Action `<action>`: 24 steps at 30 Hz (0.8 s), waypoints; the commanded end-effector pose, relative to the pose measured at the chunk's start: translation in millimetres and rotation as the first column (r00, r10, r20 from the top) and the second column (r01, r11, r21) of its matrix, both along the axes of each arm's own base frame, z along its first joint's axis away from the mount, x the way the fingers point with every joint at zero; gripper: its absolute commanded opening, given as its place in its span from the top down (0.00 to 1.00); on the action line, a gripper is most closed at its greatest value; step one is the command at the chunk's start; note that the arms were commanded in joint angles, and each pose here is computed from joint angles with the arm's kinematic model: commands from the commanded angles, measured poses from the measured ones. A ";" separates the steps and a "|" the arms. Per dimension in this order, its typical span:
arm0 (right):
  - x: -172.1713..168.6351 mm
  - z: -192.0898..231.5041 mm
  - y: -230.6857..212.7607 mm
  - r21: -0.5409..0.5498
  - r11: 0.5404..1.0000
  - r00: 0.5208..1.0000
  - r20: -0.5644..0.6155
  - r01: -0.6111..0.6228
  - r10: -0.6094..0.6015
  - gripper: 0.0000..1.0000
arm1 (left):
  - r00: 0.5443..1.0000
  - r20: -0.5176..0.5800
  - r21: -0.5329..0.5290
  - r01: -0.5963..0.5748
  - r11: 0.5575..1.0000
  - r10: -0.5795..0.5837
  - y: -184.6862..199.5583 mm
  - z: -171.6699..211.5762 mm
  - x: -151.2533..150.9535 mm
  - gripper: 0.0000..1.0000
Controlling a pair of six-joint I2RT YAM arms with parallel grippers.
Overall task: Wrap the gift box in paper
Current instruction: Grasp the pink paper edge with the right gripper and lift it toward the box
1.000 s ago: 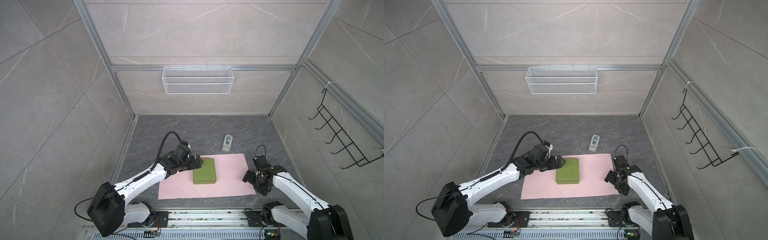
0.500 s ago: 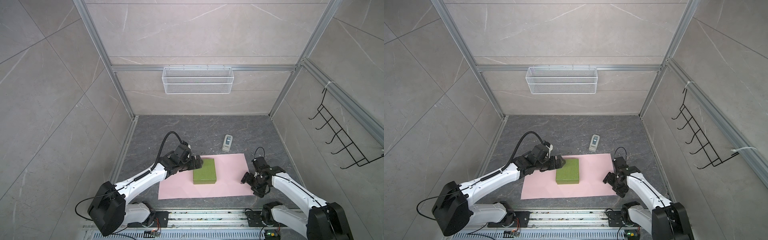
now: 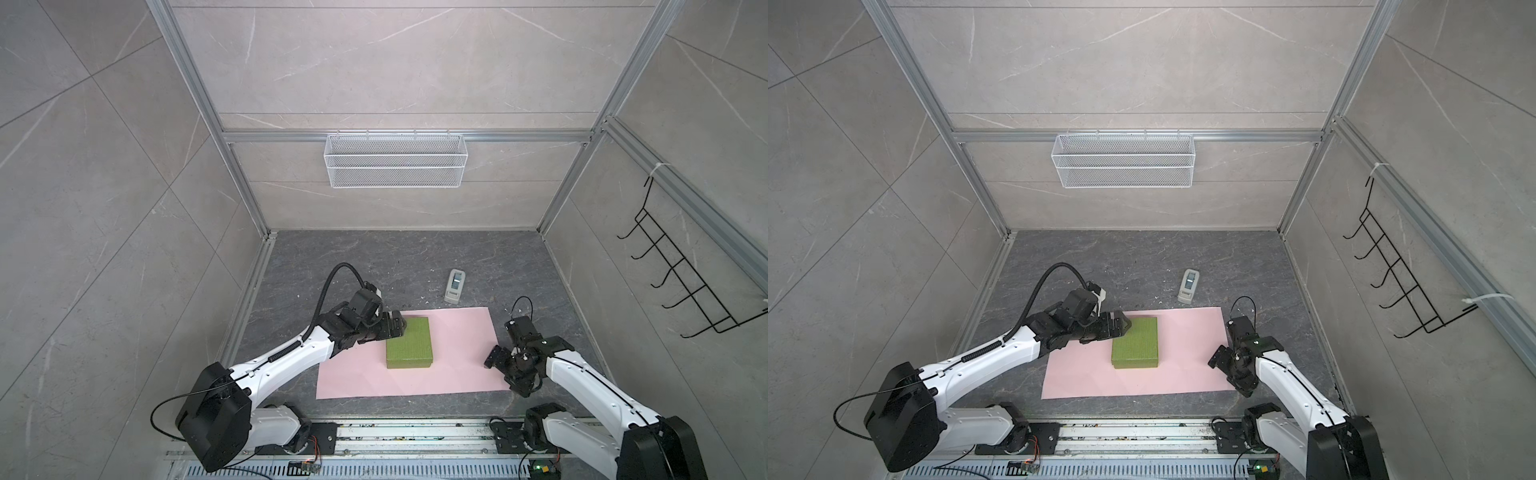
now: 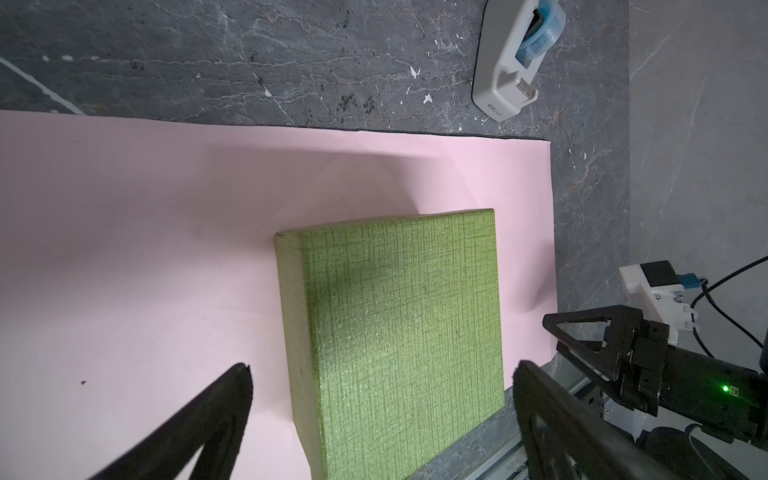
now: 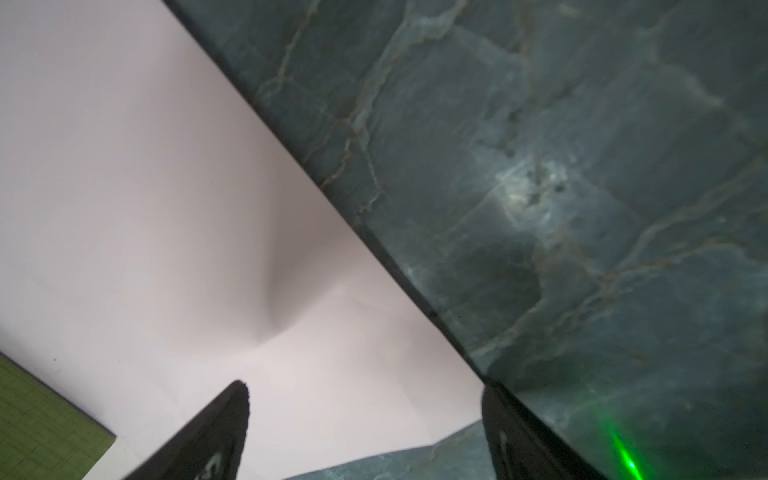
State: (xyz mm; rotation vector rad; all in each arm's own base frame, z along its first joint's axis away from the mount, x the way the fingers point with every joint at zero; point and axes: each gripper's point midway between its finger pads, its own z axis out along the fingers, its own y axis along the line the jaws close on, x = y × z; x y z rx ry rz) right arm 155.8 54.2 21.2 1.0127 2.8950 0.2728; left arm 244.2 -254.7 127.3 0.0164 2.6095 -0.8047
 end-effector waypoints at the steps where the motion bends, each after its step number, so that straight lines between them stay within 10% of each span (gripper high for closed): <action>1: 3.6 0.4 -1.5 -0.022 1.000 1.000 -0.015 0.011 -0.011 0.10 | 0.999 0.030 -0.041 0.022 0.999 -0.021 -9.3 15.0 5.9 0.01; 16: 39.9 13.5 42.6 0.183 0.969 0.965 0.231 -0.167 0.123 0.14 | 0.999 0.047 -0.016 0.024 1.000 -0.024 -6.6 18.8 8.2 0.01; 24: 54.3 48.2 49.1 0.153 0.942 0.863 0.465 -0.298 0.198 0.14 | 0.999 0.050 -0.025 0.022 0.999 -0.020 -6.6 21.7 7.7 0.01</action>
